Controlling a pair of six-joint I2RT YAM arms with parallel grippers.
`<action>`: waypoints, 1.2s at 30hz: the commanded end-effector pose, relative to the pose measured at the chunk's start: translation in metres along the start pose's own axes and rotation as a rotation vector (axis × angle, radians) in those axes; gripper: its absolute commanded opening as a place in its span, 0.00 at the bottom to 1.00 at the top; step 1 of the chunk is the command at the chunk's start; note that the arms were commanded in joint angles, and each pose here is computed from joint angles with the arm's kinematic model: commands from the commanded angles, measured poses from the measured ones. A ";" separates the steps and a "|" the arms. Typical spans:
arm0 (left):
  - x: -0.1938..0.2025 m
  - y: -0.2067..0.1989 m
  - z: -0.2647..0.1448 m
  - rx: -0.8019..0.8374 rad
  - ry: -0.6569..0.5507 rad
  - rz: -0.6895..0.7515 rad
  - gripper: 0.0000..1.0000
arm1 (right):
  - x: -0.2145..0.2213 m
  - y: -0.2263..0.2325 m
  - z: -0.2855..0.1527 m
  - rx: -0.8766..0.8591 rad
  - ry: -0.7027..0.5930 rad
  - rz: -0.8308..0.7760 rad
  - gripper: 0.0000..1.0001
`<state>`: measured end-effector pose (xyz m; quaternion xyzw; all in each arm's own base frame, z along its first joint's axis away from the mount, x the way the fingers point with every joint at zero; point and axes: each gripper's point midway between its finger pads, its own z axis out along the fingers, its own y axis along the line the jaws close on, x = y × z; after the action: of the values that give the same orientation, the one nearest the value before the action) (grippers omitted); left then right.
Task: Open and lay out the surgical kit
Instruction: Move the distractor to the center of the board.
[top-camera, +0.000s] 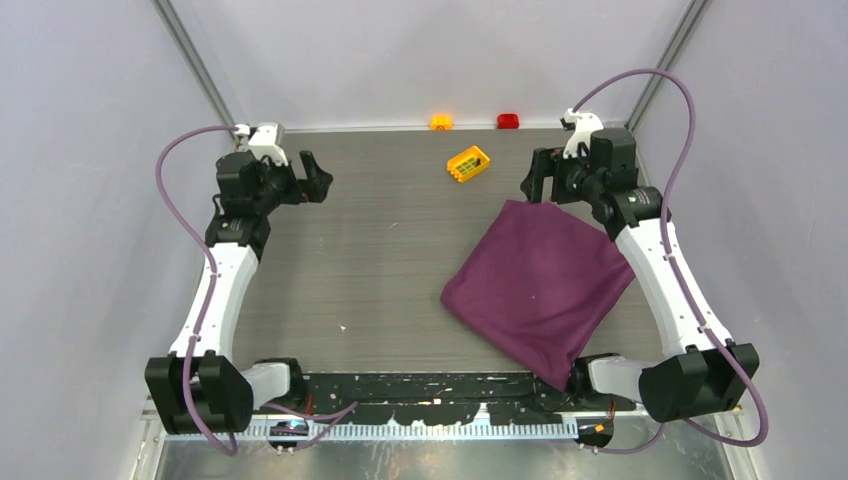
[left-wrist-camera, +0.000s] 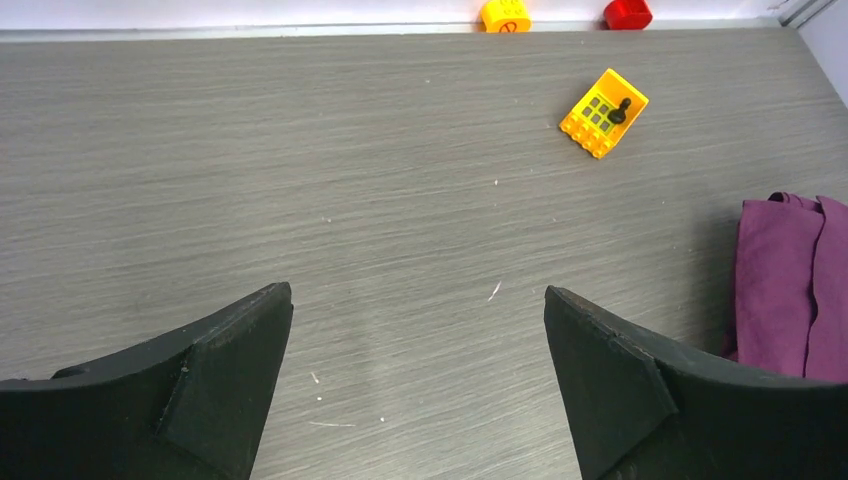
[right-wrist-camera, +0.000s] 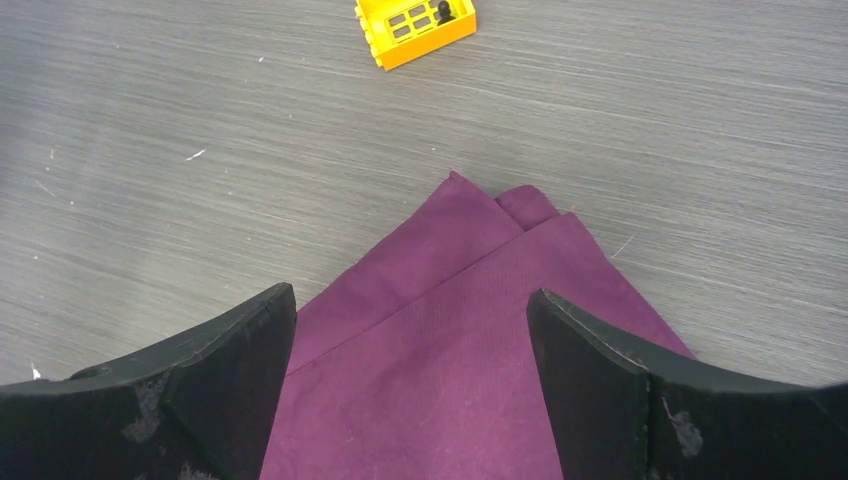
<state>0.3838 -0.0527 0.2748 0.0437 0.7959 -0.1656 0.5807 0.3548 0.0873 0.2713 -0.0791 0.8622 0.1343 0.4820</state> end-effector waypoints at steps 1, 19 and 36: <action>0.001 -0.001 0.002 0.008 0.016 0.012 1.00 | -0.023 0.008 0.000 -0.041 -0.065 -0.007 0.90; 0.013 -0.005 0.007 0.051 0.066 0.019 1.00 | -0.034 0.017 0.027 -0.083 -0.015 -0.085 0.90; 0.010 -0.003 0.003 0.036 0.035 0.032 1.00 | -0.021 0.074 0.170 -0.049 0.124 -0.278 0.84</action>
<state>0.3821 -0.0587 0.2466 0.0559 0.8217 -0.1796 0.5380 0.4533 0.2057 0.1992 -0.2240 0.8816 0.0960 0.4042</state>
